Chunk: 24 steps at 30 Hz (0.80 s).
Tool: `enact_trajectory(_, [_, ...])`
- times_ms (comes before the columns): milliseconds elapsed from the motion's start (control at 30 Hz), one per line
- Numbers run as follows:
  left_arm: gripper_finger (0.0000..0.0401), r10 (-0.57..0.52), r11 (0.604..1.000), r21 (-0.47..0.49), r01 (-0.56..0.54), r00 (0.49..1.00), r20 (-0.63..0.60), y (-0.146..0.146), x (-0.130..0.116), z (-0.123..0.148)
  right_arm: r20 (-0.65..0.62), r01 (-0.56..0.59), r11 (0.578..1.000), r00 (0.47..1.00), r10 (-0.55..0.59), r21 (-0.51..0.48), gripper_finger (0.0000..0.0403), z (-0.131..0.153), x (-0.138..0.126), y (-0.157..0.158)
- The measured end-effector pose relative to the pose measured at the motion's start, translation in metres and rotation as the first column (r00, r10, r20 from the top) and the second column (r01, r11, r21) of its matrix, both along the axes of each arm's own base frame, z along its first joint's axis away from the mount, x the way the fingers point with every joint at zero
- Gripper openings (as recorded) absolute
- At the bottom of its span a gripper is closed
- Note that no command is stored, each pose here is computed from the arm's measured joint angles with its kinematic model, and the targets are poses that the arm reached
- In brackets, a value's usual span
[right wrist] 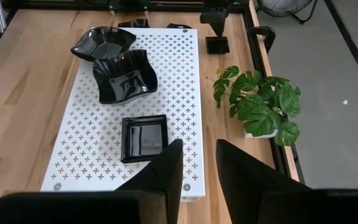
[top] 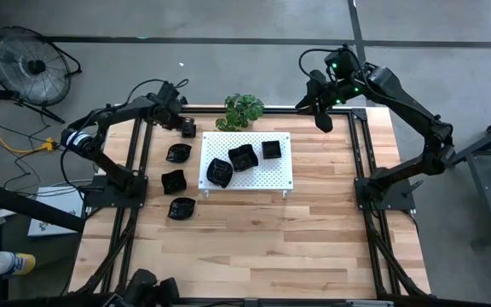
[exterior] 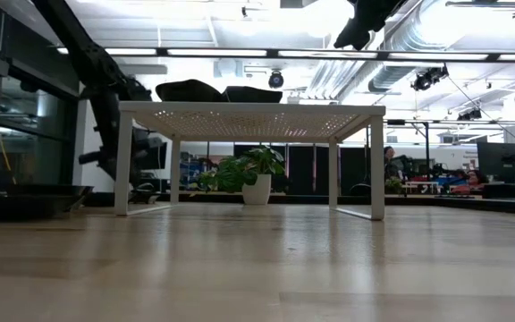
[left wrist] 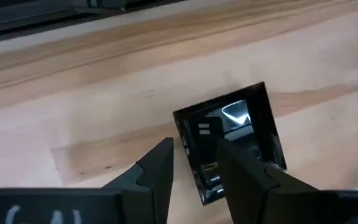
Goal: Pick & Place Mini shaped plates
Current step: Stack the square plate on top of the square plates on the shelf
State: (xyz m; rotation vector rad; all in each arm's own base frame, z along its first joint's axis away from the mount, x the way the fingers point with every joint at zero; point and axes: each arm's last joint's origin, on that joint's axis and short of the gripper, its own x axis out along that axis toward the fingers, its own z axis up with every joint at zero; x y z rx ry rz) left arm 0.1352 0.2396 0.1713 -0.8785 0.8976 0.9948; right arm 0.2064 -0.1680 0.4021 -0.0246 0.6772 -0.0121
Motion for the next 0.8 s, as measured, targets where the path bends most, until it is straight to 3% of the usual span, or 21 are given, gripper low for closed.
enact_trajectory(133, [0.0120,0.004,0.999,-0.032,-0.006,0.999,-0.031,-0.001,0.003,-0.009,-0.002,0.000,1.000,1.000,0.000,0.002,0.0092,0.000,0.000,0.000])
enact_trajectory(533, [0.0120,0.042,0.999,0.002,-0.042,0.998,-0.048,0.002,0.004,-0.008,0.002,-0.011,1.000,1.000,0.011,0.014,0.0092,0.000,0.000,0.001])
enact_trajectory(800, [0.0120,0.034,0.999,0.027,-0.030,0.991,-0.133,-0.002,0.014,-0.015,0.016,-0.033,0.999,0.999,0.032,0.032,0.0092,0.000,0.000,0.002])
